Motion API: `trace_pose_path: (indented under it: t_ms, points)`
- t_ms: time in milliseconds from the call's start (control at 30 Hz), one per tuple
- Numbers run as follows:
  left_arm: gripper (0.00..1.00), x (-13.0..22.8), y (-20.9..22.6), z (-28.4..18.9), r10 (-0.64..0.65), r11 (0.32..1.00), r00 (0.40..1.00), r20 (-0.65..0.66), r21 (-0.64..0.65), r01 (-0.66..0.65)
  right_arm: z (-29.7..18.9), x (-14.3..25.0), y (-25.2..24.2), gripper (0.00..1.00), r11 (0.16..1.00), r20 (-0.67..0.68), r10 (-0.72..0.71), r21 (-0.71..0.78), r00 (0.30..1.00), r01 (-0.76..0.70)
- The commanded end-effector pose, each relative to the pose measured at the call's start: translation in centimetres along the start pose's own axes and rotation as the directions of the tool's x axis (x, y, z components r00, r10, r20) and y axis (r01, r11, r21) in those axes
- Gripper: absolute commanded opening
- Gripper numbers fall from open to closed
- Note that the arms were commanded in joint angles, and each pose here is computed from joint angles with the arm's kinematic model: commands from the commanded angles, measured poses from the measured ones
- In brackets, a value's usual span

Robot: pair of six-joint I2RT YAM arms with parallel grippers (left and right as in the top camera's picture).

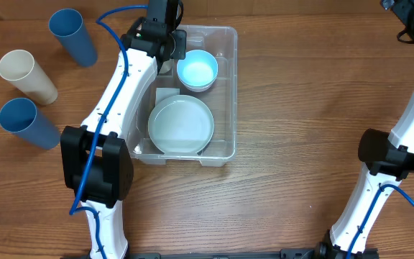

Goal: Pack container
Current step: 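Carry the beige cup into the bin's upper-left corner and release it, then move the left gripper to the back beige cup and grasp it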

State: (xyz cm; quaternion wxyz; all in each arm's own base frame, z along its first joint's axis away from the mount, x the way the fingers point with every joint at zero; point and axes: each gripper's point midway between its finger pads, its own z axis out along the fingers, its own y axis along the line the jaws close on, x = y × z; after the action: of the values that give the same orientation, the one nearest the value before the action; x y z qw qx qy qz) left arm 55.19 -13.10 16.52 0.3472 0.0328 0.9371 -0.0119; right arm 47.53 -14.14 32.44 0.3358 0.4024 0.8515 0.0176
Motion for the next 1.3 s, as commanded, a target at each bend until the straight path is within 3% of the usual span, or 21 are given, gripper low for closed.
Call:
trace_pose_path:
  t_ms: [0, 133, 200, 233, 333, 800, 1033, 1100, 1200, 1267]
  points:
    - [0.04, 1.0, 1.1, 2.2, -0.012, 0.999, 1.0, -0.027, -0.038, 0.011, -0.6, -0.3, 0.1, 1.0, 1.0, 0.015, -0.003, -0.008, 1.0, 0.003]
    - [0.06, 0.1, 0.9, 2.2, -0.017, 0.999, 1.0, 0.012, -0.032, 0.018, -0.6, -0.3, 0.1, 1.0, 1.0, 0.015, -0.003, -0.008, 1.0, 0.003]
    - [0.21, -0.2, 0.9, 2.2, -0.014, 0.999, 1.0, 0.021, -0.032, 0.015, -0.6, -0.3, 0.1, 1.0, 1.0, 0.015, -0.003, -0.008, 1.0, 0.003]
    - [0.36, -0.4, 1.1, 2.2, -0.015, 0.999, 0.999, 0.029, -0.04, 0.016, -0.6, -0.3, 0.1, 1.0, 1.0, 0.015, -0.003, -0.008, 1.0, 0.003]
    - [0.52, -1.0, 1.0, 2.2, 0.011, 0.999, 0.998, 0.054, -0.038, -0.009, -0.6, -0.3, 0.1, 1.0, 1.0, 0.015, -0.003, -0.008, 1.0, 0.003]
    - [0.71, -4.6, 1.0, 0.7, 0.005, 0.999, 0.985, 0.175, -0.047, 0.003, -0.6, -0.3, 0.1, 1.0, 1.0, 0.015, -0.003, -0.008, 1.0, 0.003]
    - [0.76, -12.6, 1.0, -8.7, 0.016, 0.999, 0.944, 0.33, -0.032, -0.005, -0.6, -0.3, 0.1, 1.0, 1.0, 0.015, -0.003, -0.008, 1.0, 0.003]
    - [0.81, -12.8, 1.9, -12.2, 0.014, 0.999, 0.949, 0.315, -0.051, 0.002, -0.6, -0.3, 0.1, 1.0, 1.0, 0.015, -0.003, -0.008, 1.0, 0.003]
    - [1.0, -12.2, 4.6, -16.9, 0.001, 0.995, 0.959, 0.284, -0.098, 0.028, -0.6, -0.3, 0.1, 1.0, 1.0, 0.015, -0.003, -0.008, 1.0, 0.003]
    - [1.0, -11.8, 7.2, -19.1, -0.02, 0.989, 0.96, 0.278, -0.137, 0.06, -0.6, -0.3, 0.1, 1.0, 1.0, 0.015, -0.003, -0.008, 1.0, 0.003]
